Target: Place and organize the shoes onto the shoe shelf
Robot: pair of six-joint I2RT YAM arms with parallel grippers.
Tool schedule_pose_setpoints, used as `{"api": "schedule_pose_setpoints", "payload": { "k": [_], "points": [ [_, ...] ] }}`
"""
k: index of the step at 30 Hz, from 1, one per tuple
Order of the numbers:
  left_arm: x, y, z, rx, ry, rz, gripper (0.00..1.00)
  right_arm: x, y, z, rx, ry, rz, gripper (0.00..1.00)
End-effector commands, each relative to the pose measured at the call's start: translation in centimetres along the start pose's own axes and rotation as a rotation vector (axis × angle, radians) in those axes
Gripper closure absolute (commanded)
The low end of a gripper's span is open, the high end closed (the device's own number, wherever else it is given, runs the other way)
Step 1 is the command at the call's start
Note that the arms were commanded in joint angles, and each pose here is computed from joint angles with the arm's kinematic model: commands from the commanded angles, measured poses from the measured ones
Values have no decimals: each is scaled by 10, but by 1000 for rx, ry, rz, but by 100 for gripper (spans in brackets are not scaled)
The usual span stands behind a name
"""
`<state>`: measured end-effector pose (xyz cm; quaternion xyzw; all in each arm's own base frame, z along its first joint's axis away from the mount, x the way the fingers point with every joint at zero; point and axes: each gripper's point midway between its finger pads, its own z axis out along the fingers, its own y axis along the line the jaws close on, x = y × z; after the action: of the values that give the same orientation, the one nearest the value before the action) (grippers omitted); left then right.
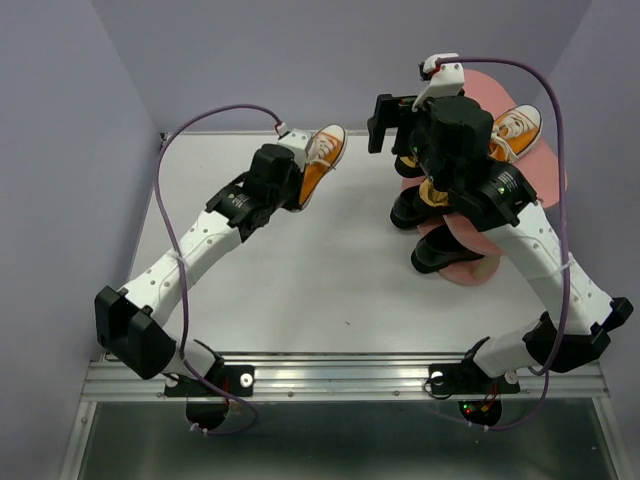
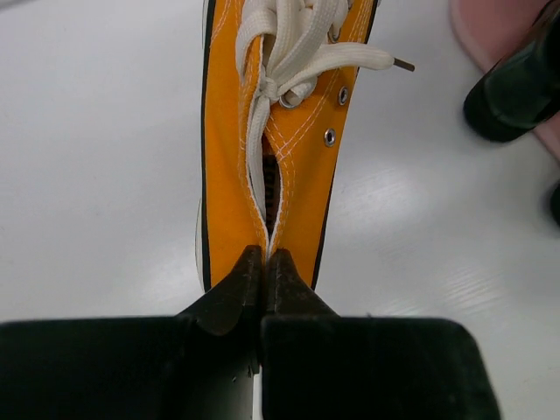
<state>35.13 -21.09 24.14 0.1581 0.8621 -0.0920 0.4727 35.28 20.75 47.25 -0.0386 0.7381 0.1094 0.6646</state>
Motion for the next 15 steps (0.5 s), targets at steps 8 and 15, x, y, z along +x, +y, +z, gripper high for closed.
{"api": "schedule_pose_setpoints", "payload": {
  "k": [8, 15],
  "points": [
    [-147, -23, -51, 127, -296, 109, 100, -82, -18, -63, -58, -234, 162, 0],
    [-204, -60, -67, 293, -414, 157, 100, -95, -23, -75, -61, -271, 185, 0]
  ]
}}
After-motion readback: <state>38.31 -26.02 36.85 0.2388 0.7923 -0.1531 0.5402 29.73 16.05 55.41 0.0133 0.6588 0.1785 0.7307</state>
